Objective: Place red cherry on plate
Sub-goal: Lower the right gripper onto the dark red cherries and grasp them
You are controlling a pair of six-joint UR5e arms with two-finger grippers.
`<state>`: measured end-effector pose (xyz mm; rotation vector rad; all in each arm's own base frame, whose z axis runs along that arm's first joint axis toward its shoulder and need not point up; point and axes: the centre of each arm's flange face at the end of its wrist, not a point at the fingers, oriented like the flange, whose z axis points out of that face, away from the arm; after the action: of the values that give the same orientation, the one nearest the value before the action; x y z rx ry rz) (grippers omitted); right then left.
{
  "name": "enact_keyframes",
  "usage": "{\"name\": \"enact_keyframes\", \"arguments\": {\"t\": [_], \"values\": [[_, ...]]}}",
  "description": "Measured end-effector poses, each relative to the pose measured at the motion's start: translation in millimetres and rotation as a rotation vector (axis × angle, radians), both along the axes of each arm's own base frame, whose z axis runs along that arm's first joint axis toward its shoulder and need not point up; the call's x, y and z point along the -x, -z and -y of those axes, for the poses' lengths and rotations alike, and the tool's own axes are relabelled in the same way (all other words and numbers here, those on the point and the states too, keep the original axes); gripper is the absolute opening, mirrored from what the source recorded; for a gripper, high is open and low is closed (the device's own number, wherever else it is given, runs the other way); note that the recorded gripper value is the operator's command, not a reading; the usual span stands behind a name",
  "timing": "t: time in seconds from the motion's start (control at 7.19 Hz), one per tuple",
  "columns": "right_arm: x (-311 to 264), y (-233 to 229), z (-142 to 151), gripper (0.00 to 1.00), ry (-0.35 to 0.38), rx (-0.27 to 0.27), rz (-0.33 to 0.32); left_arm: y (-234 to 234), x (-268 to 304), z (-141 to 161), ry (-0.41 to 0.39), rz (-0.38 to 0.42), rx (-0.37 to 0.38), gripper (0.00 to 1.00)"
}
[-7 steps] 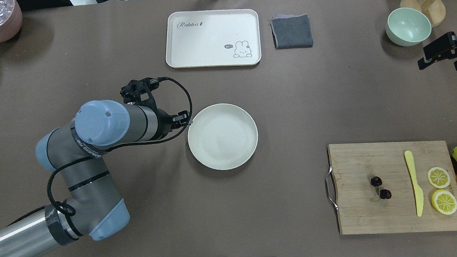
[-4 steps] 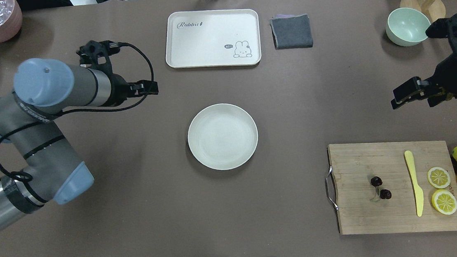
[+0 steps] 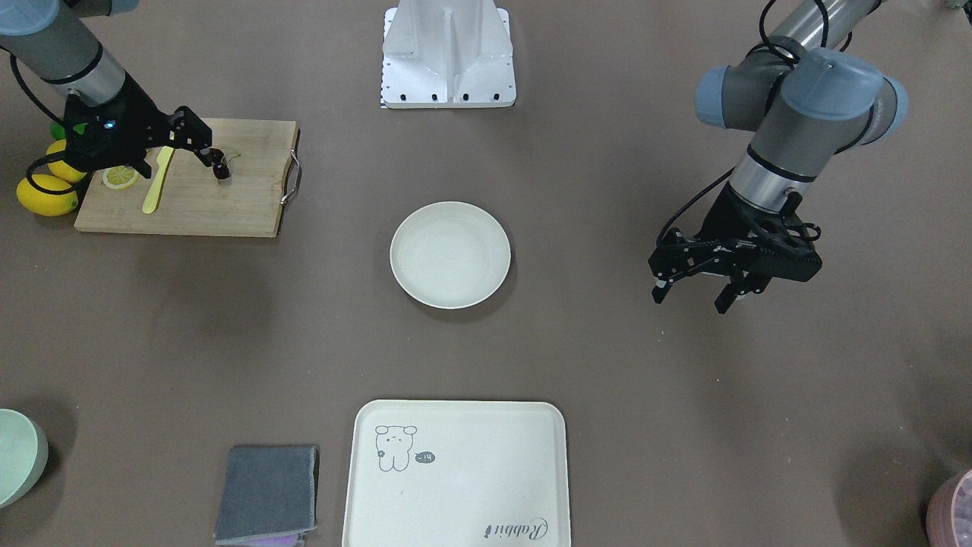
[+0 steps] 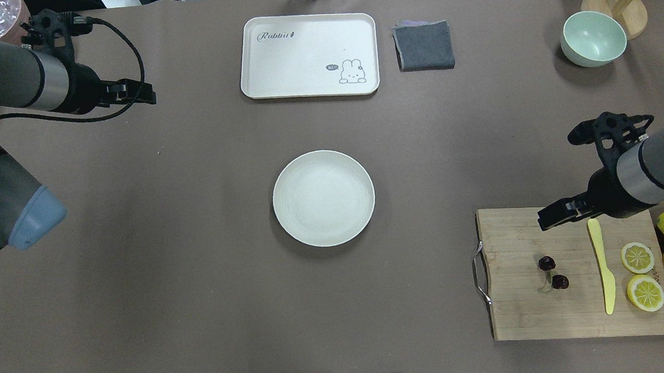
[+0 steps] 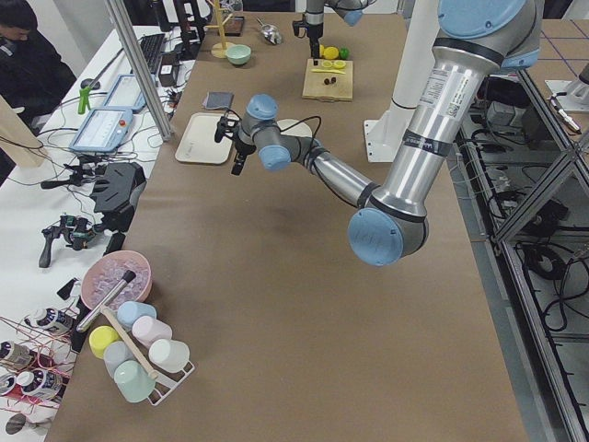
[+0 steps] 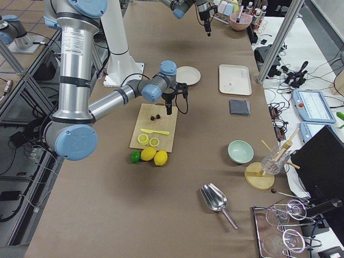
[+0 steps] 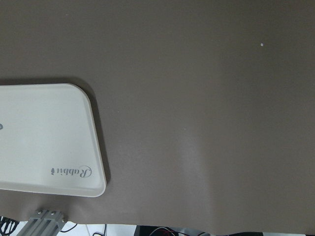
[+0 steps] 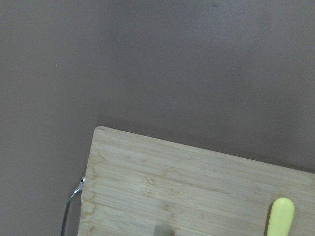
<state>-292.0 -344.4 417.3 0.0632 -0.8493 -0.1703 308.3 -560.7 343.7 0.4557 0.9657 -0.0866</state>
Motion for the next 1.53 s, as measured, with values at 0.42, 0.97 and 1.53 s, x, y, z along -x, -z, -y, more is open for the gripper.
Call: {"name": "enact_keyframes", "arguments": {"t": [0.42, 0.97, 1.53], "values": [[47.4, -31.9, -23.3, 1.0, 0.053, -0.073, -0.009, -18.4, 11.7, 4.6, -0.013, 0.04, -0.007, 0.99], [48.2, -56.5, -36.1, 0.8, 0.061, -0.085, 0.019, -21.5, 12.6, 4.5, -0.019, 0.05, -0.01, 0.99], [52.1, -56.7, -49.8, 0.01, 0.087, -0.087, 0.017, -23.0, 13.1, 3.8, -0.019, 0.052, -0.008, 0.99]]}}
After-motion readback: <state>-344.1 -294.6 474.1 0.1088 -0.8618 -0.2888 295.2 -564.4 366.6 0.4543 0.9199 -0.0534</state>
